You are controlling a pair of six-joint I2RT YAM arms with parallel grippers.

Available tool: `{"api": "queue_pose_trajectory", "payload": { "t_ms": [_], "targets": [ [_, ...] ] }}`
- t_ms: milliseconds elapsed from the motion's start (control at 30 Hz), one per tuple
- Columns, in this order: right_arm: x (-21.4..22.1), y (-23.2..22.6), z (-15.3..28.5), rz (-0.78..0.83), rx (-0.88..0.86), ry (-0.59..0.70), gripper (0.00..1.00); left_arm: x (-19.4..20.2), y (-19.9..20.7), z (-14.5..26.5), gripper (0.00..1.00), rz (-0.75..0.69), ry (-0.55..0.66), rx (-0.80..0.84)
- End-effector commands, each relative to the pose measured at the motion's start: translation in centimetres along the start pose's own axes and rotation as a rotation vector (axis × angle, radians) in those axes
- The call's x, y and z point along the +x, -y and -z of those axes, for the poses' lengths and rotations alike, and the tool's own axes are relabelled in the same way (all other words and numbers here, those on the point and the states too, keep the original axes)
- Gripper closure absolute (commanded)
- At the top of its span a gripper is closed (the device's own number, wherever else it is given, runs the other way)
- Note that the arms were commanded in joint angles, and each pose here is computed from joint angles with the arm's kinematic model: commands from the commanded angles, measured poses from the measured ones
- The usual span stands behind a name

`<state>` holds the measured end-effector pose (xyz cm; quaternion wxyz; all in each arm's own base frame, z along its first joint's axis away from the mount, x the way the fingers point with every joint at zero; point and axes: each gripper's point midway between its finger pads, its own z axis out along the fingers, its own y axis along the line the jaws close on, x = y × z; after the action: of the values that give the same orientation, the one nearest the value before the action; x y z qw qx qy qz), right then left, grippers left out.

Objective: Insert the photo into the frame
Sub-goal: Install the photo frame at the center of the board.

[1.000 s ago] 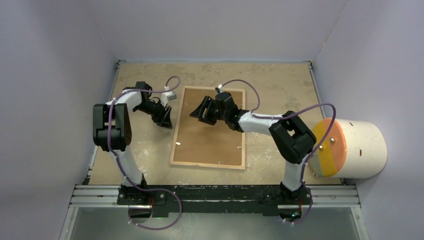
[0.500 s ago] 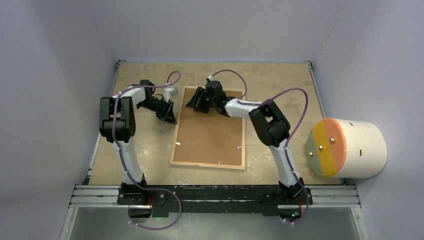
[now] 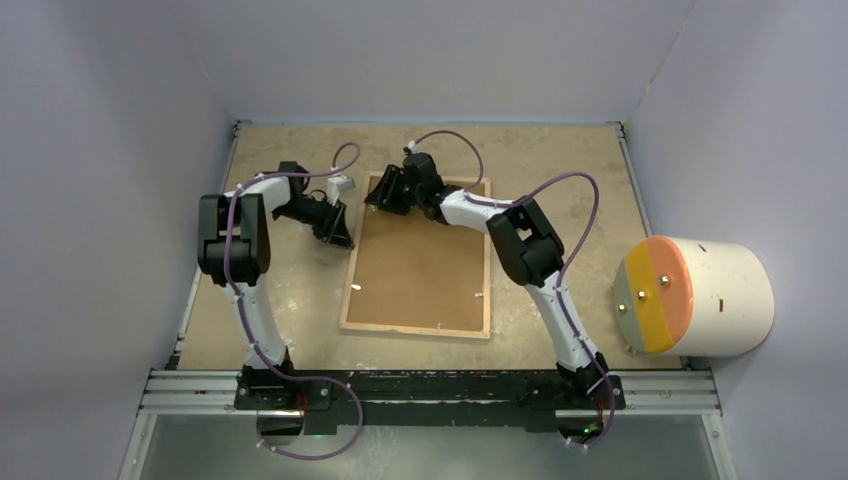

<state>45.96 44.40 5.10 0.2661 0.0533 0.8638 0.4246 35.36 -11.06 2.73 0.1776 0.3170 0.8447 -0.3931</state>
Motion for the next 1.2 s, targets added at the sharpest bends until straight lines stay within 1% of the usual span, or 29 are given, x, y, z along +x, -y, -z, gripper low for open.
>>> {"api": "queue_pose_trajectory", "payload": {
  "t_ms": [0,300,833,1033,1167],
  "targets": [
    [0.2,0.7,-0.7,0.012,0.01,-0.016,0.5,1.5,-0.4,-1.2,0.72,-0.036,-0.038,-0.008],
    [1.6,0.1,-0.8,-0.008,-0.026,-0.05,0.51,1.6,-0.6,-1.2,0.72,-0.039,-0.042,-0.014],
    [2.7,-1.6,-1.3,-0.027,-0.058,-0.078,0.52,1.6,-0.8,-1.1,0.73,-0.049,-0.046,-0.025],
    [3.2,-0.8,-1.6,-0.045,-0.036,-0.1,0.52,1.6,-0.7,-1.0,0.73,-0.055,-0.046,-0.026],
    [3.1,-0.4,-2.0,-0.056,-0.03,-0.089,0.52,1.8,-0.7,-1.1,0.73,-0.052,-0.049,-0.025]
  ]
}}
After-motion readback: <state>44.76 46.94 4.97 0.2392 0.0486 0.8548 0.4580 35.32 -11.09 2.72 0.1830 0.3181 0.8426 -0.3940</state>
